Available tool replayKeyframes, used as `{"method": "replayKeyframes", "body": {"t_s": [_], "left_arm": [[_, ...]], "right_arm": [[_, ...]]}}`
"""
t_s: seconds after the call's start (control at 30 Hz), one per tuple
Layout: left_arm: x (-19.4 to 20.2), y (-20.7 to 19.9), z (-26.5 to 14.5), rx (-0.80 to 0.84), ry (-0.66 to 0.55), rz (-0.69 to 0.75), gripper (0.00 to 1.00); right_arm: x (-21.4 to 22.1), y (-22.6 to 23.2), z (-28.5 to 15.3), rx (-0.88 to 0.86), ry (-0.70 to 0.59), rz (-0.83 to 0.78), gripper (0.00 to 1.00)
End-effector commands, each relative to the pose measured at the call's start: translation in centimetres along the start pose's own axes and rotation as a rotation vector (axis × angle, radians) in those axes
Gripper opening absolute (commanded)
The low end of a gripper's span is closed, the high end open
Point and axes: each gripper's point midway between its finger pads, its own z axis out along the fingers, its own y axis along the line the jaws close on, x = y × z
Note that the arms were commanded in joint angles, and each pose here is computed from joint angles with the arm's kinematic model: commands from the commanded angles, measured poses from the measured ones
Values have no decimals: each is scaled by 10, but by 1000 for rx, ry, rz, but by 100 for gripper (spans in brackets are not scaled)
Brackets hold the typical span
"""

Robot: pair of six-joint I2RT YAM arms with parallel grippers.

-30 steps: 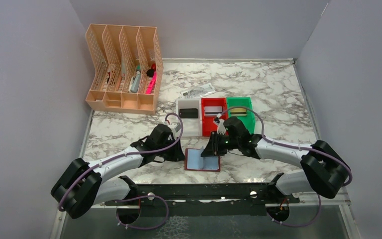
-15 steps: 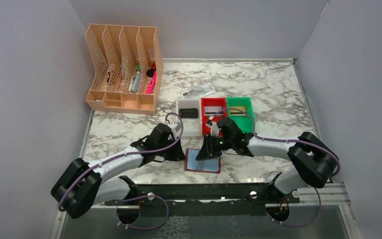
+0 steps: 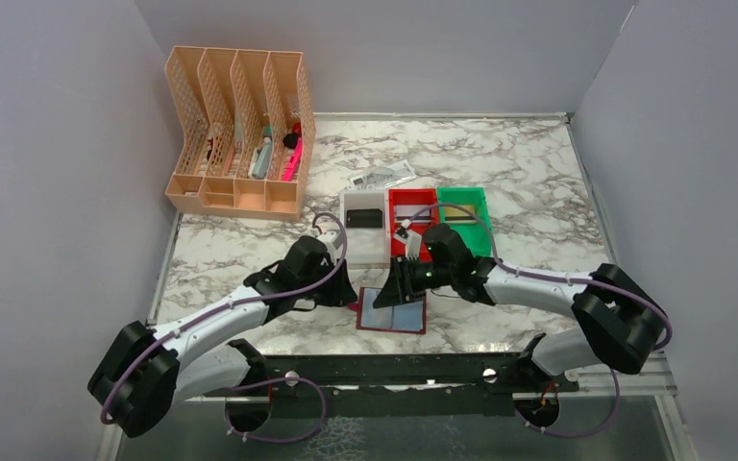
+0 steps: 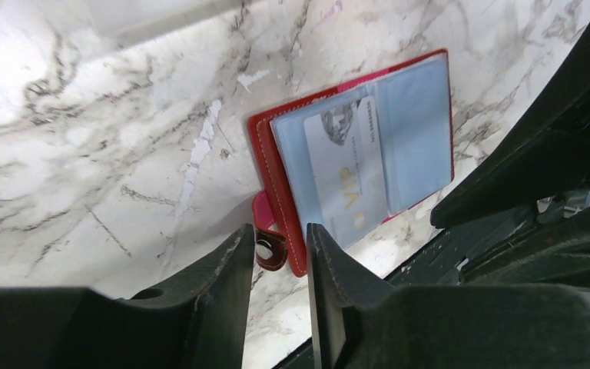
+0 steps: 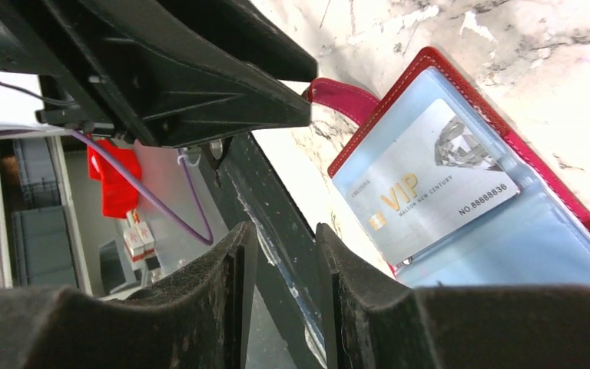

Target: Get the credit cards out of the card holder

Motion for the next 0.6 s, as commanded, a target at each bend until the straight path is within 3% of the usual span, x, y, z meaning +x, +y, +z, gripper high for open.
{"method": "replayKeyframes", "body": {"t_s": [0.0, 0.17, 0.47, 0.57], "left_arm": [[-27, -5, -16, -42, -107, 14, 37], [-41, -24, -29, 31, -169, 32, 40], [-46, -64, -24, 229, -119, 75, 43], [-40, -65, -14, 241, -73, 82, 43]], "right_arm": [[-12, -9, -9, 103, -100, -5, 39], [-11, -46, -20, 298, -175, 95, 37], [-5, -75, -36, 410, -291, 214, 35], [-7, -67, -36, 354, -316, 207, 35]]}}
